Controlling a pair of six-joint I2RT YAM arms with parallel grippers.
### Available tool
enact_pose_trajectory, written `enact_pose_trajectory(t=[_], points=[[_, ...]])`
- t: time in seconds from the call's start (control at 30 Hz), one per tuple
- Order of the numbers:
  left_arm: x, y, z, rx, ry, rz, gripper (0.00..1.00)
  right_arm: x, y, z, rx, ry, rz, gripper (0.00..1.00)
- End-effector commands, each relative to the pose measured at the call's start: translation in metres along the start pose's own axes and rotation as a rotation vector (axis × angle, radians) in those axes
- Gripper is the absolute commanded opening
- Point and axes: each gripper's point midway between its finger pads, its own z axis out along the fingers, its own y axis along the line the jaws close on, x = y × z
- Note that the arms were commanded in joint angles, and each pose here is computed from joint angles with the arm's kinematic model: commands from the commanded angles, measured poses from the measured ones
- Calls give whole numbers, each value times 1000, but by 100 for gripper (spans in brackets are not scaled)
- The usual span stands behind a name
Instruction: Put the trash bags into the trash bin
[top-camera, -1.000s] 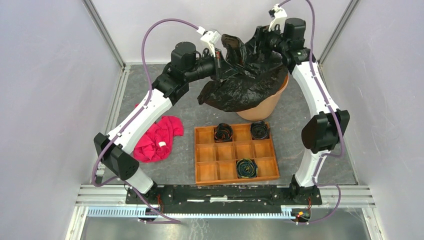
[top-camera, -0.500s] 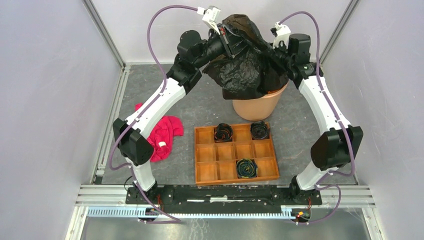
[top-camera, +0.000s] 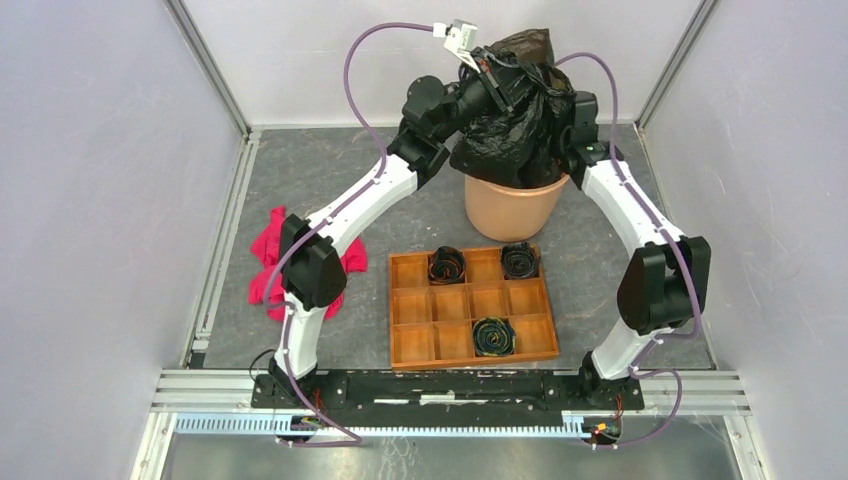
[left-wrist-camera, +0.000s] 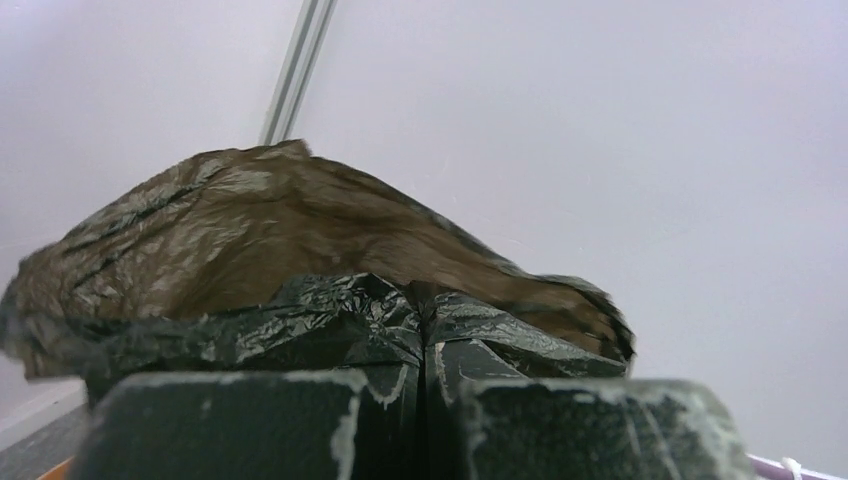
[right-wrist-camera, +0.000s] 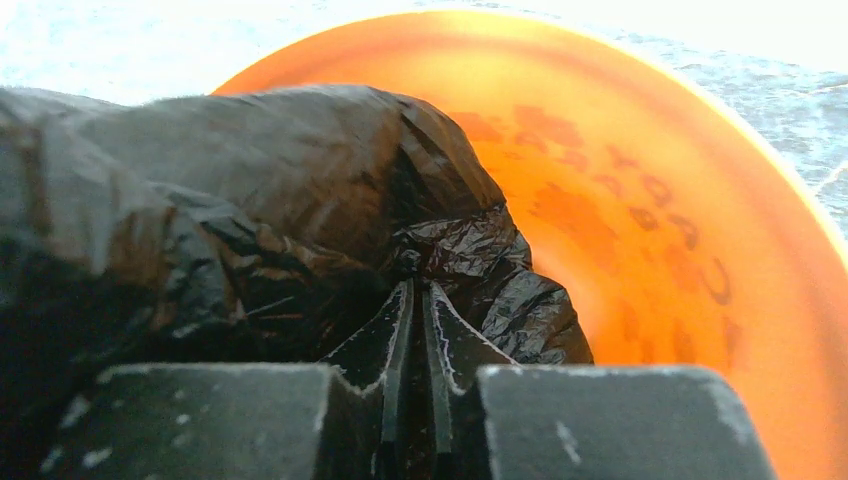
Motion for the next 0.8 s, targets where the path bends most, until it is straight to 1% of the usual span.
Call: enact_pose_trajectory(t=[0.0,0.07,0.17,0.33,0.47,0.57,0.67,0.7,0.77], points=[[-37,-27,1,37,-122,97,2,-8,18,13,9,-55,15,13],[-36,-24,-4,13,-110,125,2,0,20,17,15,-51,56,14],[-31,-17,-12,-33,-80,162,2,12,39,27,-40,-46,92,15],[-31,-8,-27,-107,-53,200,2,29,90,41,-190,-10,129,15],[-30,1,-35,-166,-31,219,2,23,131,39,-333,-33,156,15],[-33,8,-38,-215,-15,223,2,20,148,34,-405,-30,158,17],[-33,10,-38,-224,-8,231,2,13,143,27,-422,-44,172,21],[-33,10,-37,-224,1,232,2,9,134,25,-411,-47,172,23],[-33,10,-35,-218,8,233,2,2,106,21,-333,-44,154,29]])
